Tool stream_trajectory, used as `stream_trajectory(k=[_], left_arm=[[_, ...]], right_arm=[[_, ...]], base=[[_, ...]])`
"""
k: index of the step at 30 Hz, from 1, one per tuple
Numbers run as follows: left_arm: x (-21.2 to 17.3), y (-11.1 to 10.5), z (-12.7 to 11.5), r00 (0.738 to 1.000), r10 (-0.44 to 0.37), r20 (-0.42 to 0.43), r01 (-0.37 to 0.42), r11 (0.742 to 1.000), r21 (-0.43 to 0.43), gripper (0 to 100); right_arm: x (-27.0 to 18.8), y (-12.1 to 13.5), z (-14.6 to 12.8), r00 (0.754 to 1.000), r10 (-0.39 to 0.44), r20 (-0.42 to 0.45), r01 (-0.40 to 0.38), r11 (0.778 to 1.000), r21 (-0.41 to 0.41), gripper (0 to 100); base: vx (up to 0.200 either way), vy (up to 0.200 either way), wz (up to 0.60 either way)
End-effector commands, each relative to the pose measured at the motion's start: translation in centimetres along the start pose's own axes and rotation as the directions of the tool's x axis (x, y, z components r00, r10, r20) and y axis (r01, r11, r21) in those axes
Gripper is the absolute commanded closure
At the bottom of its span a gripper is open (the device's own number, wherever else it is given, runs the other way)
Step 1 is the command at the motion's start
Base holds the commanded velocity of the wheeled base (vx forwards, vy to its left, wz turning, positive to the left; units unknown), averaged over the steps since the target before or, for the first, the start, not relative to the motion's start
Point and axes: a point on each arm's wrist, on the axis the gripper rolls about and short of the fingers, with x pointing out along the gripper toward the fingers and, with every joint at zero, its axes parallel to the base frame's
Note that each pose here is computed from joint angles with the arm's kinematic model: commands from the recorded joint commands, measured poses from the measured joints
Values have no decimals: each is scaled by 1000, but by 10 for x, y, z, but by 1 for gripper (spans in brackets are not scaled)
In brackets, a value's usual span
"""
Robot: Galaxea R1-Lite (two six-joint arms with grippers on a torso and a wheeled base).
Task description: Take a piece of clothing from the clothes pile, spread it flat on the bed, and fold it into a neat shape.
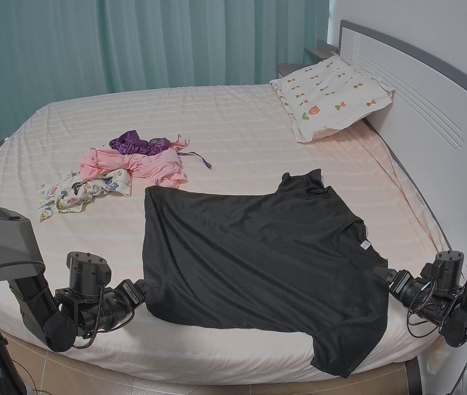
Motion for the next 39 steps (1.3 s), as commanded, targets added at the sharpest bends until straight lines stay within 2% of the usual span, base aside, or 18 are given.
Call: stream_trajectory(k=[1,5,6,10,13,35,36,39], left_arm=[[11,1,1,1000,7,0,-7,999,-51,0],[13,-1,3,1000,-8,12,9,998,-68,0],[12,0,2,1000,-6,15,7,998,-68,100],[1,5,-1,999,18,31,-16,998,-68,100],[-8,2,-2,999,6,41,-4,998,-62,100],[-2,8,-5,998,51,23,-50,999,-22,100],[-2,8,-5,999,47,26,-46,999,-22,0],[-3,7,-5,999,38,31,-37,999,-24,0]], right_arm=[[1,0,0,1000,5,6,-5,1000,-1,0],[1,1,0,1000,7,6,-7,1000,-1,0],[1,1,0,1000,6,5,-6,1000,-1,0],[0,0,0,1000,5,4,-5,1000,-1,0],[0,-1,0,1000,1,6,-1,1000,1,0],[-1,0,-1,1000,1,0,-1,1000,-1,0],[-1,0,-1,1000,1,0,-1,1000,-1,0],[-1,0,-1,1000,1,0,-1,1000,-1,0]], base=[[0,0,0],[0,0,0],[0,0,0],[0,0,0],[0,0,0],[0,0,0],[0,0,0],[0,0,0]])
